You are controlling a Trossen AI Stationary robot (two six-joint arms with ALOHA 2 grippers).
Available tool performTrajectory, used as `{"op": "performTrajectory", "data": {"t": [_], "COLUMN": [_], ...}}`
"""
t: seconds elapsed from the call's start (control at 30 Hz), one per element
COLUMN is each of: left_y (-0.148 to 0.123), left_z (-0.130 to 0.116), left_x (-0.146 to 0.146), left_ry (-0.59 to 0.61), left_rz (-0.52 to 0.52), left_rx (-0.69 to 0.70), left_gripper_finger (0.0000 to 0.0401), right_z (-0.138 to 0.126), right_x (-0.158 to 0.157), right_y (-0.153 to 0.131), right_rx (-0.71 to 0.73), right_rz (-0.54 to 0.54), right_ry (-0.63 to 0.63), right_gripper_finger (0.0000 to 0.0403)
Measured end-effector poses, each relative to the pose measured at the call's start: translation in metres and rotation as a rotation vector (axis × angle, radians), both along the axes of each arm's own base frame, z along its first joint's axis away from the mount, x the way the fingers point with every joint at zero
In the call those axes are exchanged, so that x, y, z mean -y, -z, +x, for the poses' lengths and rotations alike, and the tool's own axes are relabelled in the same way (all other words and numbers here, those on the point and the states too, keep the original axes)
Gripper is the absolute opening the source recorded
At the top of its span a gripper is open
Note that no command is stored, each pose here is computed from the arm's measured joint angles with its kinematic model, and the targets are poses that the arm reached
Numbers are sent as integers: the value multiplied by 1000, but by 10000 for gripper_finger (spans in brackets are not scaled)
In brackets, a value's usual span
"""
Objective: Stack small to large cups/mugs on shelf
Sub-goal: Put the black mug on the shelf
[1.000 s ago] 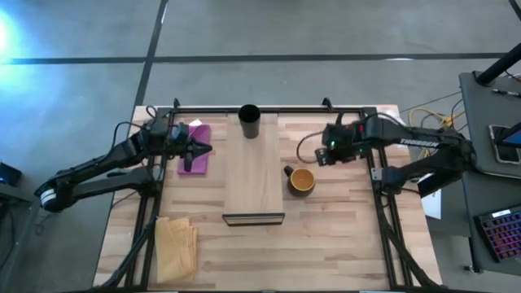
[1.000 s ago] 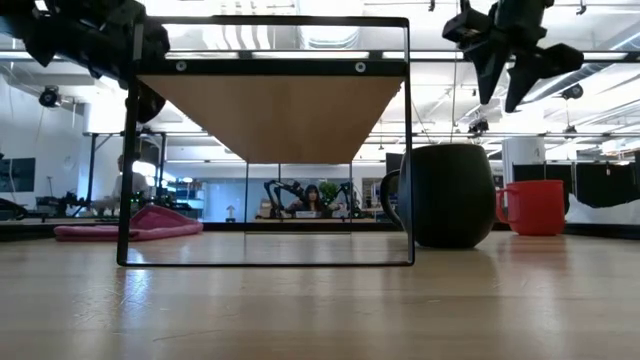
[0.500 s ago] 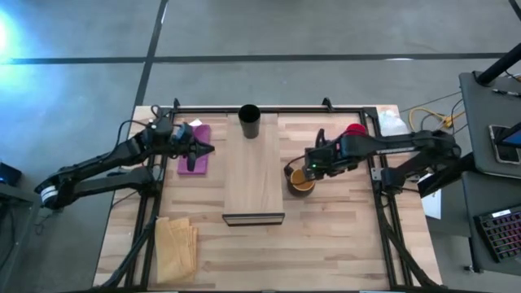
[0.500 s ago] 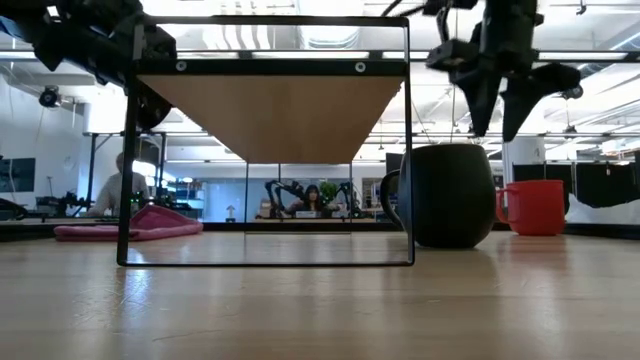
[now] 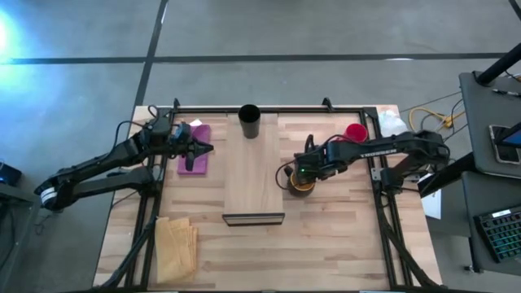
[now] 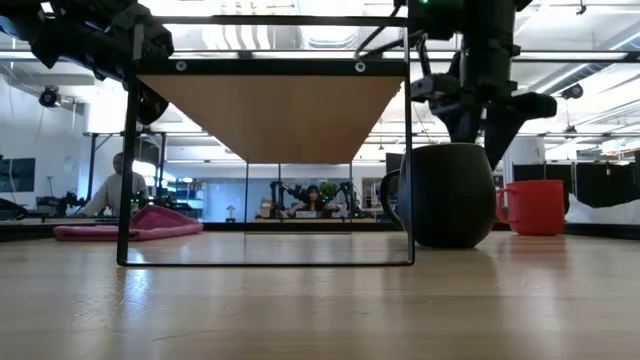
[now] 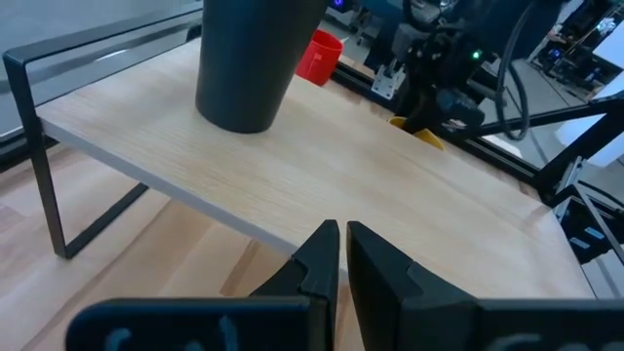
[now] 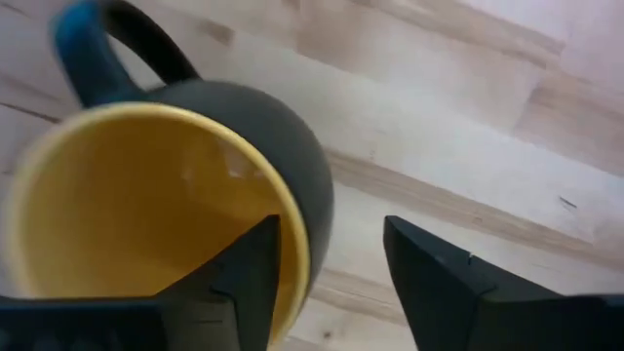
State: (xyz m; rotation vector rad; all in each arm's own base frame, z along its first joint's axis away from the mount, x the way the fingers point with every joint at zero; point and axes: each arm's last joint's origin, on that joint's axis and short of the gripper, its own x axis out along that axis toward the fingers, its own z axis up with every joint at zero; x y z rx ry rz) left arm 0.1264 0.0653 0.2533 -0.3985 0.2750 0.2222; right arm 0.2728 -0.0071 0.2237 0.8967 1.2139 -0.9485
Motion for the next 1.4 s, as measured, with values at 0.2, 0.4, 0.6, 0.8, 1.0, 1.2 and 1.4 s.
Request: {"op": "performTrajectory", "data": {"t": [0.2, 0.4, 0.6, 0.8, 1.0, 1.2, 1.4], "left_y": [0, 2, 3, 3, 3, 4, 7], "left_z": [0, 2, 3, 3, 3, 5, 9], "left_x": [0, -1, -2, -2, -2, -3, -6], "left_ry": [0, 0, 0, -1, -1, -1, -1], "left_rz": [-2, -7, -12, -13, -14, -23, -34], "left_rx": [-3, -11, -17, -16, -17, -32, -51], "left_gripper_finger": [10, 10, 10, 10, 10, 10, 10], "right_z": [-7, -13, -17, -17, -23, -19, 3], "right_x": [-1, -1, -1, -1, 0, 3, 11], "right_y": [19, 15, 11, -3, -58, -123, -163], "right_rx": [-65, -47, -39, -47, -136, -15, 90], "right_rz": [42, 42, 33, 25, -23, -146, -297], "right_ry": [-1, -6, -31, -112, -250, -317, -370], "right_gripper_finger": [121, 46, 16, 14, 13, 13, 13]}}
